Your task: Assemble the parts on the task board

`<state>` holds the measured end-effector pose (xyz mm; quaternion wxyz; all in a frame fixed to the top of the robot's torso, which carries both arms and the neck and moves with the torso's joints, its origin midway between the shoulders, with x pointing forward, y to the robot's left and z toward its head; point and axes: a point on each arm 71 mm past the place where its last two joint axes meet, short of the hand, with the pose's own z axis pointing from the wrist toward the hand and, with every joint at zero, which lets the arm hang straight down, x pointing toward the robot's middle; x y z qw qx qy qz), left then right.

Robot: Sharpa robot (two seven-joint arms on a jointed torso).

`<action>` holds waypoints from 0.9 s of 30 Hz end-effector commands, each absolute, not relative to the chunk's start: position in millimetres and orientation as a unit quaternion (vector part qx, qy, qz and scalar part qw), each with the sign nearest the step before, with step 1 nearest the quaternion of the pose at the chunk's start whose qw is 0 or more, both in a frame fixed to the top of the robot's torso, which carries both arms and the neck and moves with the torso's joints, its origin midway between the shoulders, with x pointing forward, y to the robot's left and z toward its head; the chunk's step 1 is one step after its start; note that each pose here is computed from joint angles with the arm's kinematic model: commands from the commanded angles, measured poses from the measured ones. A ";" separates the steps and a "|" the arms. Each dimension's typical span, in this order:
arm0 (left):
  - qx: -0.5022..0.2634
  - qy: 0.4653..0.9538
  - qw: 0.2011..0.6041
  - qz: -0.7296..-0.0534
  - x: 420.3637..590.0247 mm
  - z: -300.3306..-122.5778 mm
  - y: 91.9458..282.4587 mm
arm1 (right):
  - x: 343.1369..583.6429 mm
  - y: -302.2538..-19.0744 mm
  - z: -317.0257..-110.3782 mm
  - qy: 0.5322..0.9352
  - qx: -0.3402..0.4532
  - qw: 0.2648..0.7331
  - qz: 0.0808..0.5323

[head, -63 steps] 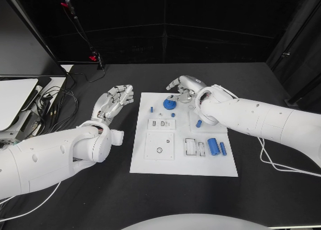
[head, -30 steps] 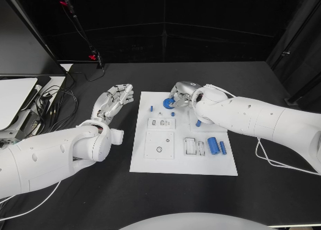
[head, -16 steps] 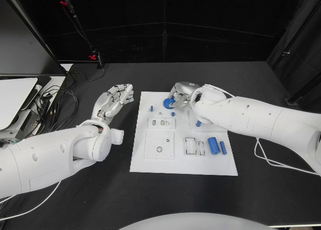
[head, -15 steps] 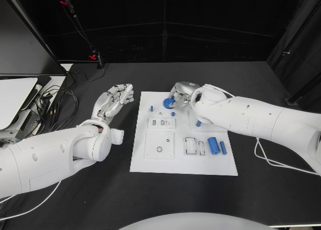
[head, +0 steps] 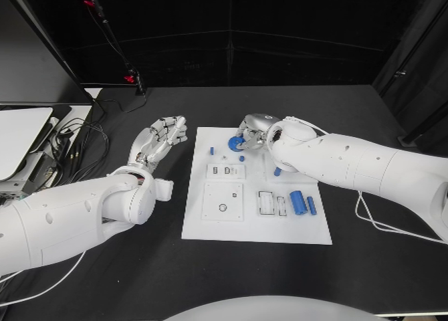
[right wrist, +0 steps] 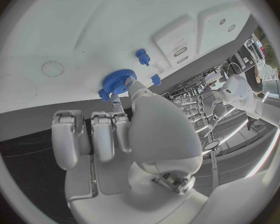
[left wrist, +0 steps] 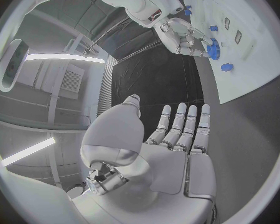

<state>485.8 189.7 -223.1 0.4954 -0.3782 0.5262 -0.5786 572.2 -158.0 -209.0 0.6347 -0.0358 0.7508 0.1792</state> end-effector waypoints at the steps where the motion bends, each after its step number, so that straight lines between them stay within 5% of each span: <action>1: -0.327 0.470 0.526 -0.629 482.4 -208.9 188.3 | 570.7 -157.8 -214.1 0.765 -0.042 0.620 0.169; 14: -0.327 0.471 0.525 -0.629 482.4 -209.0 188.7 | 570.1 -157.2 -204.4 0.720 -0.033 0.659 0.213; 20: -0.327 0.471 0.525 -0.629 482.6 -209.1 188.5 | 565.1 -158.8 -187.2 0.636 0.005 0.712 0.298; 27: -0.328 0.471 0.525 -0.628 482.8 -209.3 189.5 | 552.2 -182.0 -174.2 0.589 0.087 0.716 0.364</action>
